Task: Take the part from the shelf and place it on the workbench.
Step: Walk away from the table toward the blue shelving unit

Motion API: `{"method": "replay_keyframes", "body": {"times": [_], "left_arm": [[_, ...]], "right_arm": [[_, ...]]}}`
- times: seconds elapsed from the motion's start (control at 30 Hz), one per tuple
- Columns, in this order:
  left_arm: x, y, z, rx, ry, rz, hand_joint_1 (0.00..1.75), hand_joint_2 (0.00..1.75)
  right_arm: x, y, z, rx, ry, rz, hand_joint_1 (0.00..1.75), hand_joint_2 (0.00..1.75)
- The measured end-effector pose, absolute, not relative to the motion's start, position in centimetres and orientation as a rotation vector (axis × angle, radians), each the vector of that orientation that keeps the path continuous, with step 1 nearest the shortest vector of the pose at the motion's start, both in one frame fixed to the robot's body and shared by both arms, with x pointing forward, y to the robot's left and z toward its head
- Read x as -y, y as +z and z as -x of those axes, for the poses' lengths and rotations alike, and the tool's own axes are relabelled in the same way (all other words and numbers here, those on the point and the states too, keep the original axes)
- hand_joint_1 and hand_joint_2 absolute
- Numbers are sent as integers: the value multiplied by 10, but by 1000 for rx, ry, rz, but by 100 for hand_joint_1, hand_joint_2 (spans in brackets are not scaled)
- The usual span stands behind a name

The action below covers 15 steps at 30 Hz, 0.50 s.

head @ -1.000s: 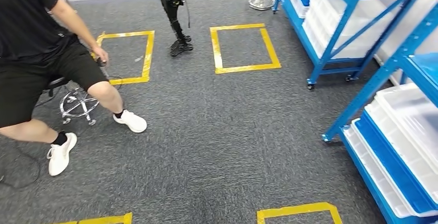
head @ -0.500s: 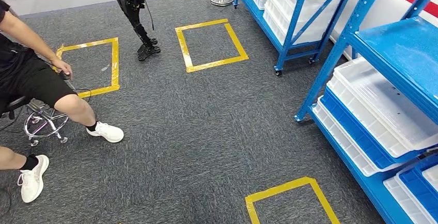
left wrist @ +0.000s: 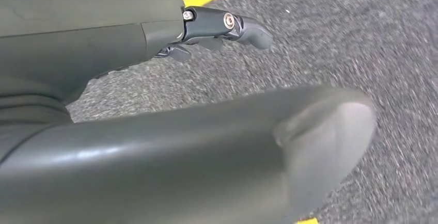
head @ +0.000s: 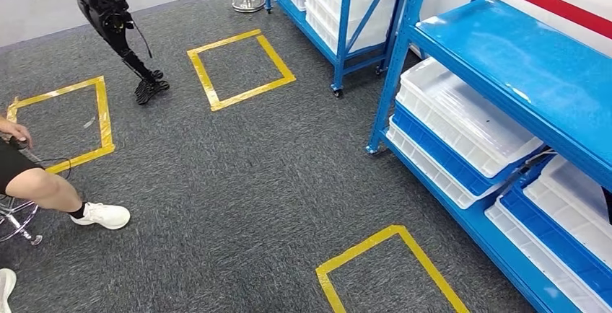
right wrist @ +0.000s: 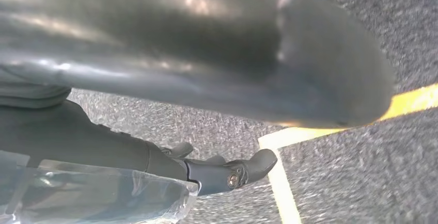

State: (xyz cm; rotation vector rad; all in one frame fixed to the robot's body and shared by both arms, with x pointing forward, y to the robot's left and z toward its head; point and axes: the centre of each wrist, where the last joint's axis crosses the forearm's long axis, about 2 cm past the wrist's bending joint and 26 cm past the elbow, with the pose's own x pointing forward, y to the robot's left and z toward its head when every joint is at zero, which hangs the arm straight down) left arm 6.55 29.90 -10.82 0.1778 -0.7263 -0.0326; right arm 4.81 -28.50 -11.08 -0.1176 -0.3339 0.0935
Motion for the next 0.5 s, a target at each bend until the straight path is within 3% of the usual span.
{"method": "replay_keyframes", "body": {"times": [0.5], "left_arm": [[-299, -108, -67, 728, -33, -178, 0, 0]], "right_arm": [[283, -111, -50, 333, 97, 116, 0, 0]]}}
